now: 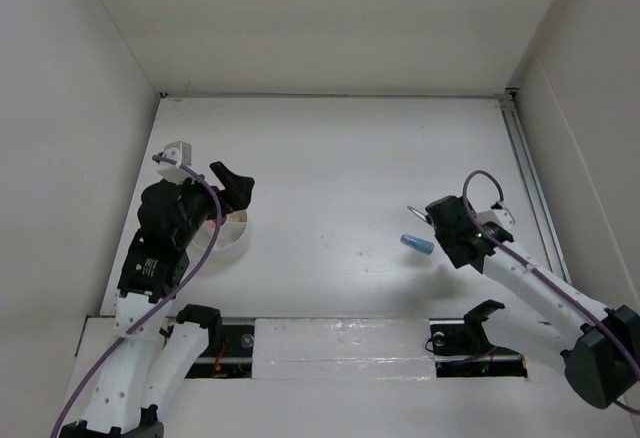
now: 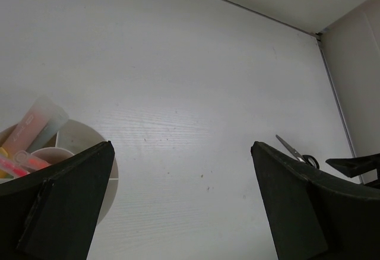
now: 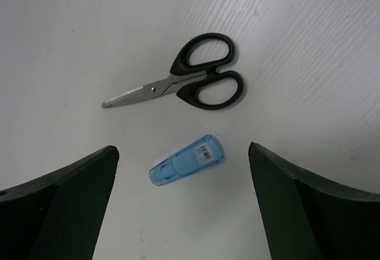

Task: Sort the stationery into containers
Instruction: Pick up the stationery from the center of the board.

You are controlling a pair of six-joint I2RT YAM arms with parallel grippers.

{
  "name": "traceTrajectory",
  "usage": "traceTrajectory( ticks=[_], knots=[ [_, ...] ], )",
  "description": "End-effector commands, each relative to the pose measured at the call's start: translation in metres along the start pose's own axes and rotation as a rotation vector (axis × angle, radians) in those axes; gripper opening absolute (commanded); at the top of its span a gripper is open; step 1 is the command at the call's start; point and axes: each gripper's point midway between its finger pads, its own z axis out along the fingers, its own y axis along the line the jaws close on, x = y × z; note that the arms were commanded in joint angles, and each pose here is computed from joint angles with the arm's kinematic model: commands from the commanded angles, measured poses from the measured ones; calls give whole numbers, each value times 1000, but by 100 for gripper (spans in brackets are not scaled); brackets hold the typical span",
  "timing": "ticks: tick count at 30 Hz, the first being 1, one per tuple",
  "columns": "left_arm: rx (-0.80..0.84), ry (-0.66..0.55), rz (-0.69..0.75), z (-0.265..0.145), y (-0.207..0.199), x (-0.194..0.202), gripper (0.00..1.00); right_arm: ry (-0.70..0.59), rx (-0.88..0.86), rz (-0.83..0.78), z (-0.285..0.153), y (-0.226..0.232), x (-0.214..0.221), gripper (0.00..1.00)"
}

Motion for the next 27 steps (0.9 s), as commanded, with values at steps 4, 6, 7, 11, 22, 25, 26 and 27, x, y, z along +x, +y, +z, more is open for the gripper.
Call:
traceTrajectory(
  ticks=[4,6,7,11,22,25,26,27],
  knots=[
    [31,-22,18,1,-6,-6,100,24,-26,122,-1,26,19,96],
    [31,-22,18,1,-6,-6,100,42,-10,144,0,33,29,96],
    [31,-22,18,1,-6,-6,100,47,-11,157,-1,38,32,96],
    [36,-30,19,-1,-7,-7,100,87,94,194,6,32,50,96],
    [36,-30,19,-1,-7,-7,100,171,169,318,18,30,61,87],
    [31,-44,20,-3,-6,-10,100,189,213,340,19,20,62,83],
    [31,-44,20,-3,-6,-10,100,185,212,362,20,21,58,83],
    [31,-44,20,-3,-6,-10,100,214,228,358,19,17,65,83]
  ],
)
